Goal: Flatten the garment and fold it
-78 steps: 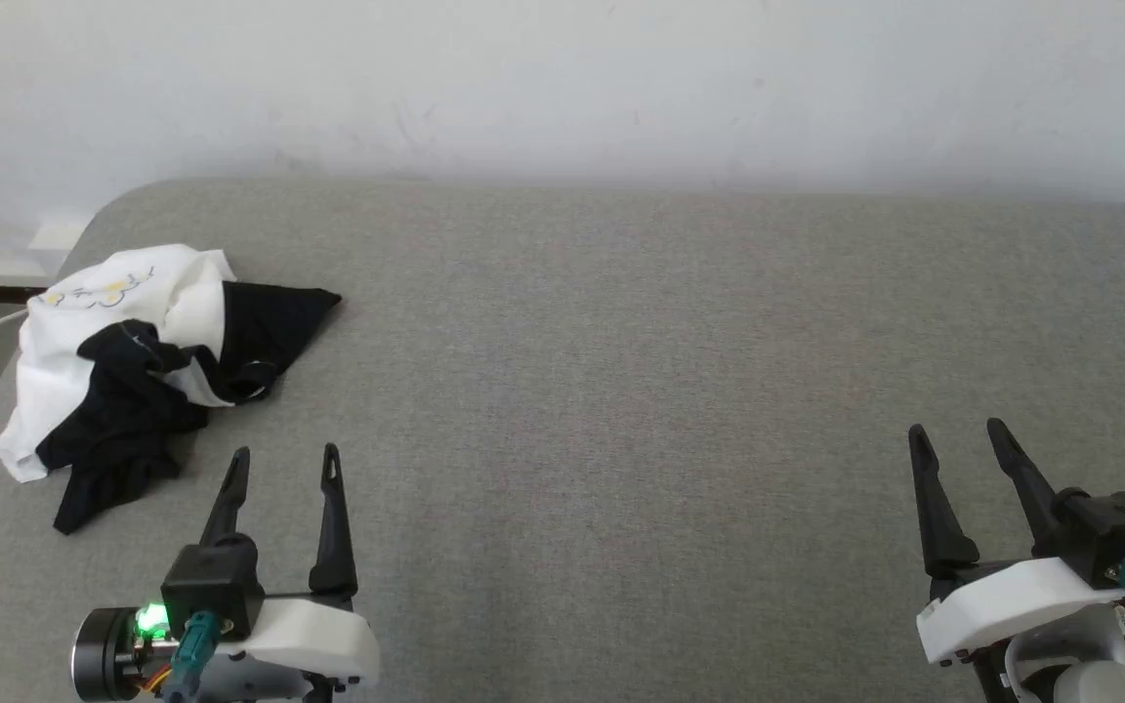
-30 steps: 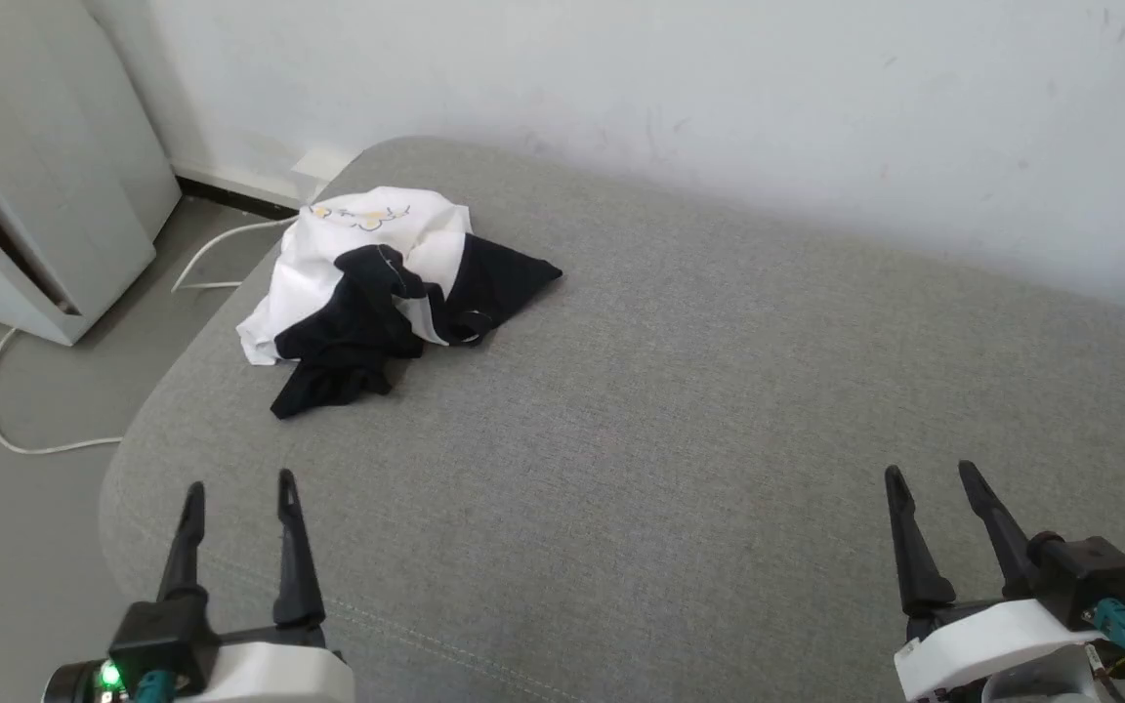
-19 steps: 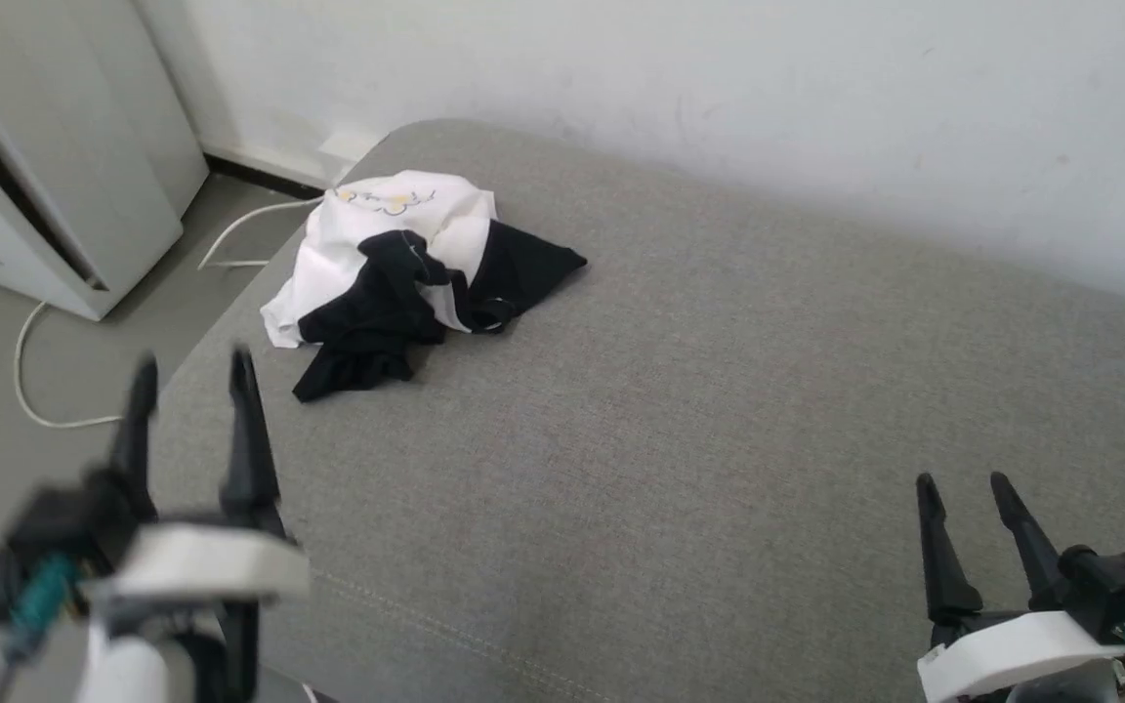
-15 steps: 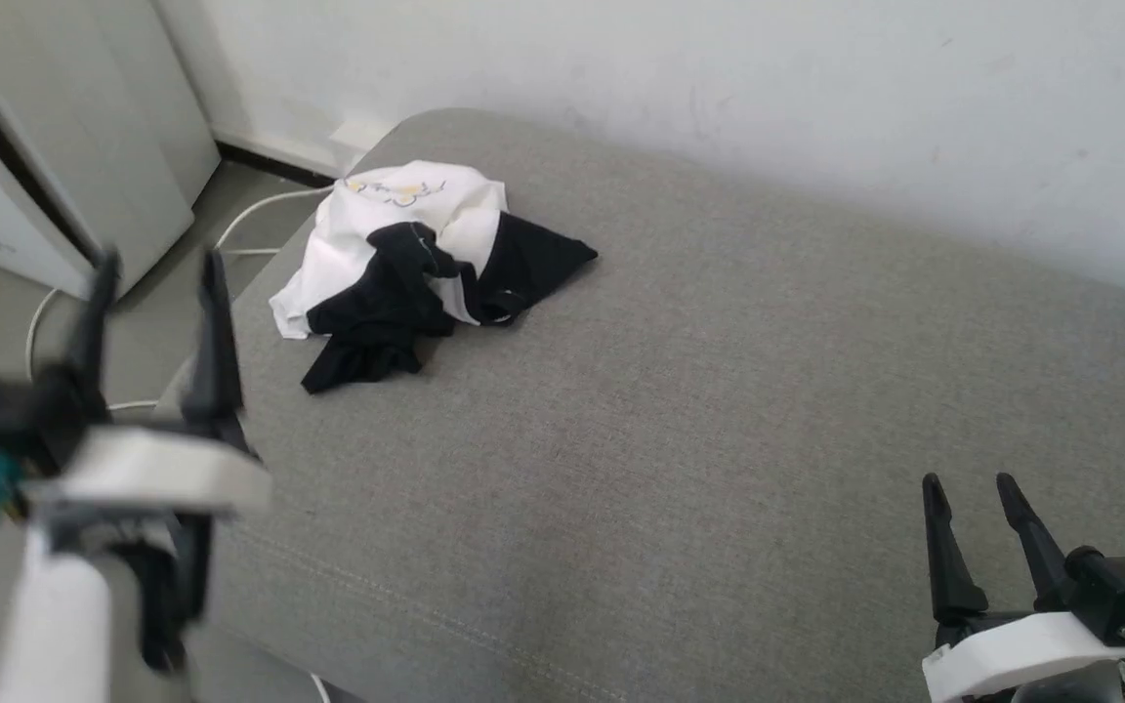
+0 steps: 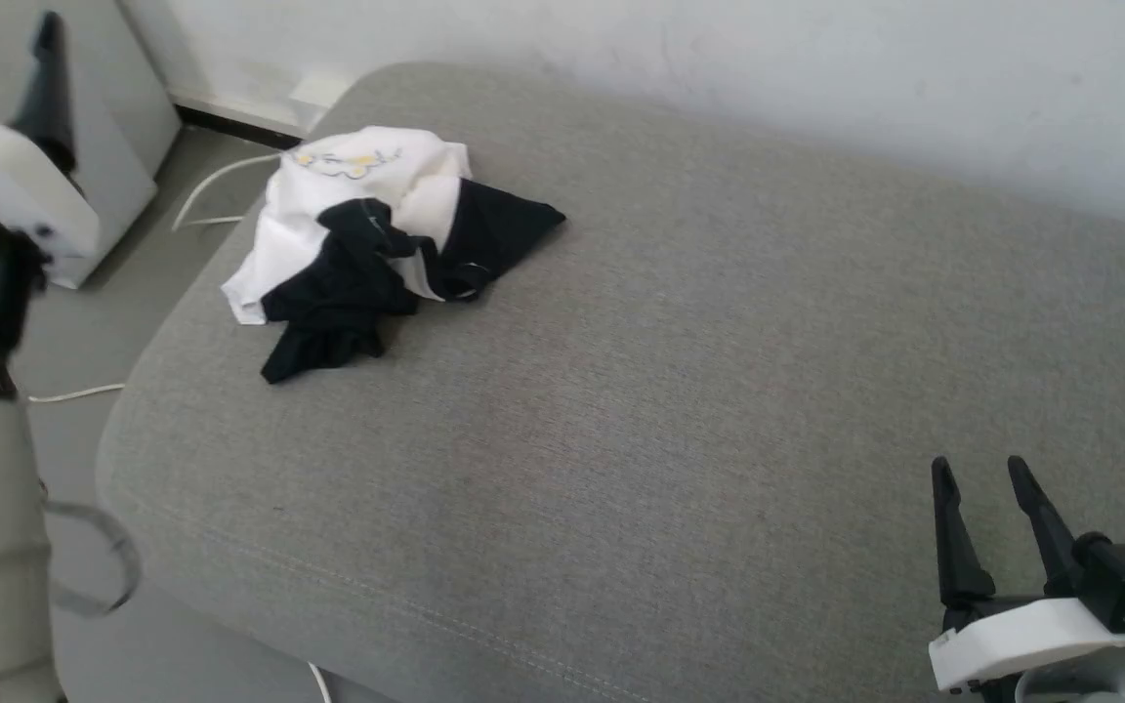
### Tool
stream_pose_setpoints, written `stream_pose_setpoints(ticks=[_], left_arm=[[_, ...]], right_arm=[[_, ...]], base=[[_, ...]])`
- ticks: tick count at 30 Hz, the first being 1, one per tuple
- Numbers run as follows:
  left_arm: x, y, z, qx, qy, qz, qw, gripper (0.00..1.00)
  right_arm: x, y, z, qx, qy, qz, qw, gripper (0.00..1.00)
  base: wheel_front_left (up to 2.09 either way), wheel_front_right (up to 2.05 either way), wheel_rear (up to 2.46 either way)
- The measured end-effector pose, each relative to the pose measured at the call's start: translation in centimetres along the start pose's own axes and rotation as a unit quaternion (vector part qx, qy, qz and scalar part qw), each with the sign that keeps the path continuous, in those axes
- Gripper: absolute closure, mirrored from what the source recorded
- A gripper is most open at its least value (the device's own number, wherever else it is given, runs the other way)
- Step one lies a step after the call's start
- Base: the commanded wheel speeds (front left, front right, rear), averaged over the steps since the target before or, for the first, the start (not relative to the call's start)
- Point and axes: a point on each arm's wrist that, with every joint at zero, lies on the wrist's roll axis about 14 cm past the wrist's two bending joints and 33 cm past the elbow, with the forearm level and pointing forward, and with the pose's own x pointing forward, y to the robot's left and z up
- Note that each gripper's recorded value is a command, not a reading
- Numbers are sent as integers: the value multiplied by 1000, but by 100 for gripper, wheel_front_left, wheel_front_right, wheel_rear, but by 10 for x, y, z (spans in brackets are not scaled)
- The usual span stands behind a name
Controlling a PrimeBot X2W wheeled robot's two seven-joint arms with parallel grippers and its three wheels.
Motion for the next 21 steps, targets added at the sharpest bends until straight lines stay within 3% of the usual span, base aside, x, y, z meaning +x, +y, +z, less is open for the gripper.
stream_pose_setpoints(ticks=[3,14,21], left_arm=[[18,1,-10,-28,37,9,999,0],[67,-34,-49,-22,106,-24,994,0],[85,-57,-117,-12,213,-30,976,0]], right_arm=[[0,-7,-2,-3,2,-9,1000,0],[-2,-43,-14,-12,13,-55,998,0],[1,-62,-27,-10,25,-78,997,0]], base=[[0,0,0],[0,0,0],[0,0,0]])
